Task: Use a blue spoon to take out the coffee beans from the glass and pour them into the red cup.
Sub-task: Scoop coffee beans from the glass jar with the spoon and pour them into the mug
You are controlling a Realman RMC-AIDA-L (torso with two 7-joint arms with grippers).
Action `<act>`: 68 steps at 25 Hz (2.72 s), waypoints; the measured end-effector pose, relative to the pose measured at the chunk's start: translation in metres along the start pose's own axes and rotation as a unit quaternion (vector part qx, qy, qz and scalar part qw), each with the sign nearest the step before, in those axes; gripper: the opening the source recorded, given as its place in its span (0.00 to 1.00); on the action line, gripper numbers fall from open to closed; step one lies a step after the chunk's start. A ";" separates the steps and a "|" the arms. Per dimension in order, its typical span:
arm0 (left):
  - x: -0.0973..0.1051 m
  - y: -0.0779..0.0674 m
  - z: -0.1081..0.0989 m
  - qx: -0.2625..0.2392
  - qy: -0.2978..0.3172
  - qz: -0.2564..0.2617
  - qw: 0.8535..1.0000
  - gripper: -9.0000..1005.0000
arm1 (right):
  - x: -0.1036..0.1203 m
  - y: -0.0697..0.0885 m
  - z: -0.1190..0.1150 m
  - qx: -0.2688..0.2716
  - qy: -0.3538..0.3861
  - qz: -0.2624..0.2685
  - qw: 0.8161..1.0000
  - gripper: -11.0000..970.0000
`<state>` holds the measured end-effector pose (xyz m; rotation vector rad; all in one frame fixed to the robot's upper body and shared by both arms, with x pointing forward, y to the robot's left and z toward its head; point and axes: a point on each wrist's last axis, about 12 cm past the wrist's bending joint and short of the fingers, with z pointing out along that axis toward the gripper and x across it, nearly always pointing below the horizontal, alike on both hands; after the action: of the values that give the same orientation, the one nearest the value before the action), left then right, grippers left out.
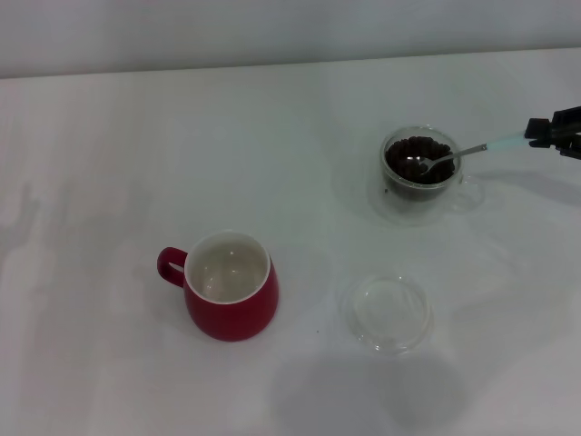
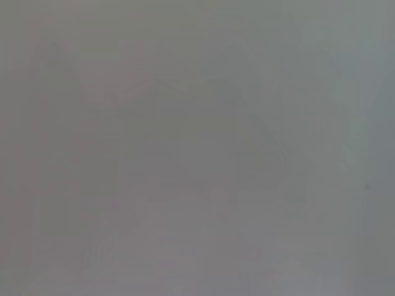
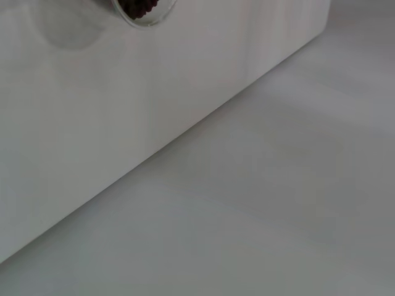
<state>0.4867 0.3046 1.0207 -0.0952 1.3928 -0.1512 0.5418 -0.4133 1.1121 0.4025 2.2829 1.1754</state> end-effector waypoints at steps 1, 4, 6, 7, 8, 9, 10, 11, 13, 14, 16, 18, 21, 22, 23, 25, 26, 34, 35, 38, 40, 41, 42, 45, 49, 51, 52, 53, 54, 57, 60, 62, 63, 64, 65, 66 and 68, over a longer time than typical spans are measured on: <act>0.000 0.000 0.001 0.000 -0.001 0.000 1.000 0.89 | -0.001 0.000 0.000 -0.001 0.000 0.003 1.000 0.16; -0.001 0.000 0.002 0.001 -0.002 0.002 1.000 0.89 | -0.002 -0.001 0.000 -0.004 0.002 0.014 1.000 0.16; -0.001 0.001 0.003 0.002 -0.002 0.004 1.000 0.89 | -0.002 -0.003 0.000 -0.005 -0.004 0.026 1.000 0.16; -0.001 0.002 0.003 0.002 -0.002 0.005 1.000 0.89 | -0.001 -0.004 -0.001 -0.005 -0.007 0.029 1.000 0.16; -0.002 0.002 0.003 0.002 -0.002 0.006 1.000 0.89 | -0.001 -0.004 -0.001 -0.005 -0.007 0.029 1.000 0.16; -0.002 0.002 0.003 0.002 -0.003 0.005 1.000 0.89 | -0.001 -0.005 -0.001 -0.005 -0.010 0.033 0.999 0.16; -0.002 0.002 0.003 0.002 -0.003 0.005 1.000 0.89 | -0.001 -0.006 -0.002 -0.006 -0.011 0.036 0.999 0.16; -0.002 0.002 0.004 0.002 -0.003 0.005 1.000 0.89 | -0.001 -0.006 -0.003 -0.006 -0.012 0.039 0.999 0.16; -0.002 0.002 0.004 0.002 -0.003 0.005 1.000 0.89 | -0.001 -0.007 -0.004 -0.008 -0.012 0.045 0.999 0.16; -0.002 0.002 0.004 0.002 -0.004 0.005 1.000 0.89 | -0.001 -0.007 -0.004 -0.011 -0.011 0.051 0.999 0.16; -0.002 0.002 0.005 0.002 -0.004 0.006 1.000 0.89 | 0.000 -0.008 -0.004 -0.012 -0.012 0.054 0.998 0.16; -0.003 0.003 0.007 0.003 -0.006 0.008 1.000 0.89 | 0.001 -0.009 -0.004 -0.014 -0.014 0.059 0.998 0.16; -0.003 0.003 0.007 0.004 -0.006 0.008 1.000 0.89 | 0.001 -0.010 -0.006 -0.016 -0.019 0.064 0.998 0.16; -0.003 0.003 0.007 0.004 -0.006 0.008 1.000 0.89 | 0.001 -0.011 -0.006 -0.016 -0.021 0.065 0.998 0.16; -0.003 0.003 0.007 0.004 -0.006 0.008 1.000 0.89 | 0.002 -0.012 -0.008 -0.017 -0.023 0.066 0.997 0.16; -0.003 0.003 0.007 0.004 -0.006 0.008 1.000 0.89 | 0.002 -0.012 -0.009 -0.020 -0.026 0.069 0.997 0.16; -0.003 0.003 0.007 0.004 -0.006 0.008 1.000 0.89 | 0.002 -0.012 -0.010 -0.023 -0.028 0.070 0.997 0.16; -0.003 0.002 0.008 0.005 -0.007 0.007 1.000 0.89 | 0.003 -0.012 -0.014 -0.043 -0.029 0.078 0.996 0.16; -0.003 0.002 0.008 0.004 -0.007 0.007 1.000 0.89 | 0.004 -0.012 -0.014 -0.047 -0.028 0.077 0.996 0.16; -0.004 0.002 0.009 0.005 -0.008 0.007 1.000 0.89 | 0.005 -0.009 -0.013 -0.060 -0.024 0.074 0.995 0.16; -0.004 0.001 0.010 0.006 -0.009 0.008 1.000 0.89 | 0.008 -0.007 -0.011 -0.069 -0.018 0.072 0.995 0.16; -0.004 0.001 0.011 0.007 -0.009 0.007 1.000 0.89 | 0.008 -0.006 -0.010 -0.072 -0.016 0.072 0.995 0.16; -0.004 0.001 0.011 0.007 -0.010 0.007 1.000 0.89 | 0.010 -0.005 -0.008 -0.076 -0.012 0.070 0.995 0.16; -0.004 0.000 0.012 0.007 -0.010 0.007 1.000 0.89 | 0.014 -0.001 -0.003 -0.090 -0.002 0.069 0.994 0.16; -0.004 0.000 0.012 0.007 -0.010 0.007 1.000 0.89 | 0.022 0.004 0.004 -0.114 0.013 0.066 0.991 0.16; -0.004 0.000 0.012 0.008 -0.010 0.006 1.000 0.89 | 0.025 0.008 0.007 -0.125 0.021 0.060 0.990 0.16; -0.004 0.000 0.012 0.008 -0.010 0.006 1.000 0.89 | 0.026 0.010 0.009 -0.131 0.024 0.057 0.989 0.16; -0.004 -0.001 0.012 0.008 -0.010 0.006 1.000 0.89 | 0.026 0.011 0.011 -0.135 0.028 0.054 0.989 0.16; -0.004 -0.001 0.012 0.008 -0.010 0.005 1.000 0.89 | 0.028 0.012 0.013 -0.139 0.031 0.052 0.988 0.16; -0.004 -0.002 0.012 0.009 -0.010 0.005 1.000 0.89 | 0.032 0.015 0.019 -0.145 0.040 0.050 0.987 0.16; -0.004 -0.002 0.012 0.009 -0.010 0.004 1.000 0.89 | 0.037 0.017 0.026 -0.150 0.051 0.044 0.986 0.17; -0.004 -0.002 0.012 0.009 -0.010 0.003 1.000 0.89 | 0.041 0.020 0.033 -0.155 0.060 0.040 0.985 0.17; -0.004 -0.003 0.012 0.009 -0.010 0.003 1.000 0.89 | 0.043 0.022 0.037 -0.159 0.066 0.038 0.984 0.17; -0.004 -0.003 0.012 0.009 -0.010 0.003 1.000 0.89 | 0.045 0.024 0.041 -0.163 0.070 0.036 0.984 0.17; -0.004 -0.003 0.012 0.009 -0.010 0.003 1.000 0.89 | 0.047 0.027 0.045 -0.167 0.075 0.034 0.983 0.17; -0.004 -0.003 0.012 0.010 -0.009 0.003 1.000 0.89 | 0.049 0.029 0.049 -0.171 0.081 0.033 0.981 0.17; -0.003 -0.003 0.012 0.010 -0.009 0.002 1.000 0.89 | 0.053 0.034 0.057 -0.178 0.092 0.028 0.979 0.17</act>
<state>0.4975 0.3017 1.0266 -0.0757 1.3729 -0.1606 0.5326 -0.3304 1.0951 0.2283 2.1583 1.6742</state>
